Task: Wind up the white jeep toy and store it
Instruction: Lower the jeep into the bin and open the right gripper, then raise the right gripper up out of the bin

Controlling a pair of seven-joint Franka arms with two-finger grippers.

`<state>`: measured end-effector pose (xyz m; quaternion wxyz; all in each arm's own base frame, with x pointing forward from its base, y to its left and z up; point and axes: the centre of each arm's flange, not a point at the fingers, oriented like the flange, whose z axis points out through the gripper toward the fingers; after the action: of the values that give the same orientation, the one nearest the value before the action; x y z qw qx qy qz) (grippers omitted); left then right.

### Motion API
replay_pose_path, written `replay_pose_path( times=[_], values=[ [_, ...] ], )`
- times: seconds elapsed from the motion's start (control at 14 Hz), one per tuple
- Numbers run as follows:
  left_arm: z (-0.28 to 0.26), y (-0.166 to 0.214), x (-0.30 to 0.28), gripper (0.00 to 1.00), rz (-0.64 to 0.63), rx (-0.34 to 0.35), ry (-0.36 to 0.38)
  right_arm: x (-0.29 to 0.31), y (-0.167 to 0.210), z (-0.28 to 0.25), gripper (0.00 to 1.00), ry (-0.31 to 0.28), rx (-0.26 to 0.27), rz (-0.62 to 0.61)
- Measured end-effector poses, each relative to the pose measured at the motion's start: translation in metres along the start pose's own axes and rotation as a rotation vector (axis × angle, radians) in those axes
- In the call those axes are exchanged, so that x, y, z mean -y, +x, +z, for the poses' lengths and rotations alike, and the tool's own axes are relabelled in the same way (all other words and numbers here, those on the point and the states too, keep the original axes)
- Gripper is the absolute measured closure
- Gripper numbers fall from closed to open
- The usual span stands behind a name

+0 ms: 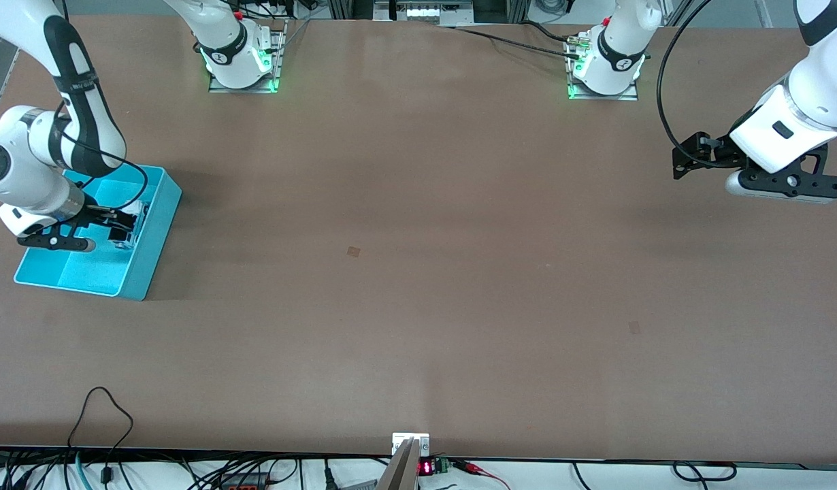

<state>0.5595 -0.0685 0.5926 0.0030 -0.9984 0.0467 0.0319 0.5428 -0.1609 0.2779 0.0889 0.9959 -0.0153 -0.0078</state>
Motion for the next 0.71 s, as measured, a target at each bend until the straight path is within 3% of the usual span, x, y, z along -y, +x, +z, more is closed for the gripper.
replay_pose_path(
  times=[0.5,0.71],
  values=[
    [0.000,0.000,0.000,0.00,0.000,-0.001,0.000,0.038,0.008,-0.128,0.00,0.001,-0.146,-0.089],
    [0.000,0.000,0.000,0.00,0.000,-0.001,0.000,0.050,0.011,-0.175,0.00,0.036,-0.108,-0.085]
  ],
)
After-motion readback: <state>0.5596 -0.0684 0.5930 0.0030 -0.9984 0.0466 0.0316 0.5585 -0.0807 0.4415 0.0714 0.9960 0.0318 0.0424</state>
